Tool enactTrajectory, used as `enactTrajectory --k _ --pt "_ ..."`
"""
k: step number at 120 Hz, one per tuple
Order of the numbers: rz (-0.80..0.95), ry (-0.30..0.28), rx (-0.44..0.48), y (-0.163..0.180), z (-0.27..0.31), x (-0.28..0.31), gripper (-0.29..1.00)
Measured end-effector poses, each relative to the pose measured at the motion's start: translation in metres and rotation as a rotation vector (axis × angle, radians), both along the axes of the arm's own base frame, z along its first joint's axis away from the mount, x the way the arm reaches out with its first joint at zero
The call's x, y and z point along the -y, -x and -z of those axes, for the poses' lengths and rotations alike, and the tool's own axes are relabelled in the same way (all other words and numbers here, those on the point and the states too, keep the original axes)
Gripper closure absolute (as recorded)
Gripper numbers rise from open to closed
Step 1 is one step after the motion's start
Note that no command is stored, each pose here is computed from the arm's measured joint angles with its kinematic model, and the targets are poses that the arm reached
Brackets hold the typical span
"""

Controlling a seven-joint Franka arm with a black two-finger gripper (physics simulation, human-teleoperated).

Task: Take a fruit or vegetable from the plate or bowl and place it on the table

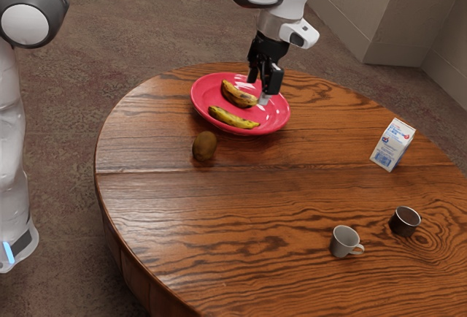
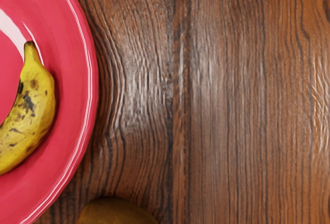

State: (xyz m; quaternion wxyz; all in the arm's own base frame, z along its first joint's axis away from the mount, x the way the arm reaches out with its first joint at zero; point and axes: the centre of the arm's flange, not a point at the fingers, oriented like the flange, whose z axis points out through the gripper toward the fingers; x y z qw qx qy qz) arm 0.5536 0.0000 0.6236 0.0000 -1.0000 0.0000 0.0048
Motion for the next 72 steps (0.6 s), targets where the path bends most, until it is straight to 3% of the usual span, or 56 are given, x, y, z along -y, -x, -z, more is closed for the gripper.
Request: enactTrajectory --k 5,8,14,20,72 --pt "-0.017 -0.013 0.012 -0.035 -0.003 -0.008 0.01" --pt "-0.119 -0.04 0.016 -0.044 -0.006 -0.066 0.02" --pt "-0.348 -0.072 0.014 -0.02 -0.014 -0.203 0.01" --pt "-0.417 -0.08 0.004 -0.002 -0.018 -0.25 0.0" --pt "-0.311 -0.043 -0.05 0.01 -0.015 -0.265 0.0"
